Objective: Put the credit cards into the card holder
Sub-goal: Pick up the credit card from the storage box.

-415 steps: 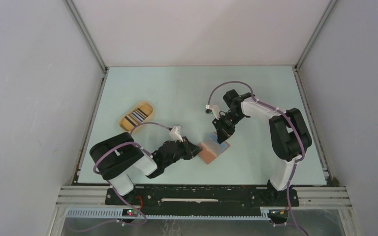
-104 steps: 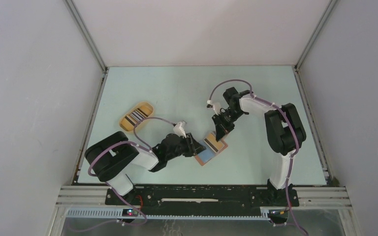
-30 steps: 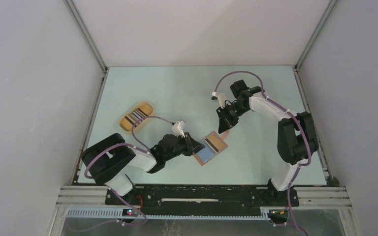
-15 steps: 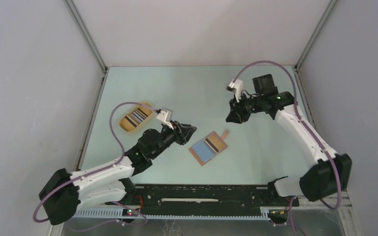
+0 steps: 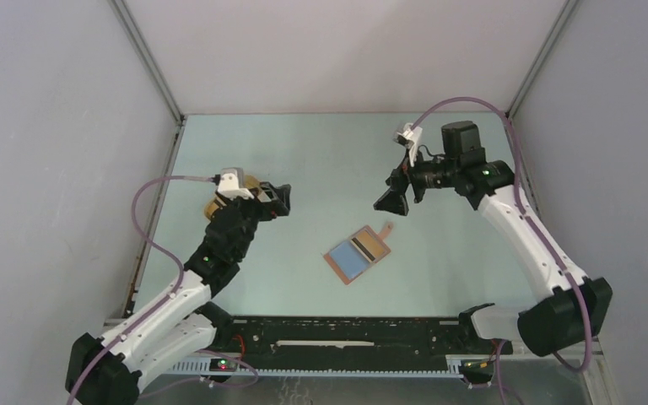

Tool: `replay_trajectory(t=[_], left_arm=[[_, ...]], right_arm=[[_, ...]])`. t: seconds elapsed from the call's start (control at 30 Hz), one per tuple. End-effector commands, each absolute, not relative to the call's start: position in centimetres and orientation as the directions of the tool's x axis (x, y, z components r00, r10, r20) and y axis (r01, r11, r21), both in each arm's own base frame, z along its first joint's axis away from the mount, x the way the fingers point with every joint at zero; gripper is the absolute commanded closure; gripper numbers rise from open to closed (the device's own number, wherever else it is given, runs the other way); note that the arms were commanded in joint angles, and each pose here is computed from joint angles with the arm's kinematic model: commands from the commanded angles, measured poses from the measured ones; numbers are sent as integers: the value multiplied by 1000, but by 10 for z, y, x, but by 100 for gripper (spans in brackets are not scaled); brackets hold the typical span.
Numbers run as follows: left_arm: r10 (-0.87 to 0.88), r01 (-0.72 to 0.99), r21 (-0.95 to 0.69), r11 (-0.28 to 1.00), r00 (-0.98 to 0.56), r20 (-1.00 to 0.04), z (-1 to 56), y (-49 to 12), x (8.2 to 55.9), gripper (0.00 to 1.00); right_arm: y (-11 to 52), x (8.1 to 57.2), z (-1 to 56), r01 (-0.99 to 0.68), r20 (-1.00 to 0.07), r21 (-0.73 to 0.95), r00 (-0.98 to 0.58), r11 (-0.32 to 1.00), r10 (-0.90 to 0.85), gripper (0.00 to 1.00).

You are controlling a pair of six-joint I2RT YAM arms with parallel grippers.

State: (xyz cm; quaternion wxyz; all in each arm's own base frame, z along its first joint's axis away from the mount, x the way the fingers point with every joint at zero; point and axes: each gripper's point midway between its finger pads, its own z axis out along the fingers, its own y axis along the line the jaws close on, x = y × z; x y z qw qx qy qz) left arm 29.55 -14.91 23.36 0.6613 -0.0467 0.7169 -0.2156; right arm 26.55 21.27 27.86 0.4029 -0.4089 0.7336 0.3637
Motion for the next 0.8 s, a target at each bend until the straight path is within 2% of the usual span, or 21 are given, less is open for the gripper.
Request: replay_trajectory(t=[0.0,0.17,0.37,0.5,0.53,0.63,0.77], left_arm=[[-450,91,-467,880,-157,-879,233,-119,316,0],[-554,-56,-554,830,-196,-809,205,-89,344,1],[-555,-233,-503,832,-351,-754,178,-79,403,5],[-620,-257,-570,780,-438,-651,155,-89,437,27],[-630,-264,-579,772,-440,-640,153,-90,442,29],[-630,-289,-563,774,-440,-640,146,-88,448,30],[-605,-440,-435,786,-398,-690,135,-52,432,30]], right_arm=[[224,258,254,-878,-845,349,-446,327,-295,1],[225,261,228,-854,-806,403,-501,328,-316,4],[226,265,211,-837,-774,434,-536,334,-337,6],[226,267,204,-830,-762,446,-548,335,-345,7],[226,267,202,-829,-759,446,-550,338,-348,7],[225,269,198,-825,-753,449,-556,343,-353,7],[225,269,198,-828,-754,449,-553,337,-355,7]])
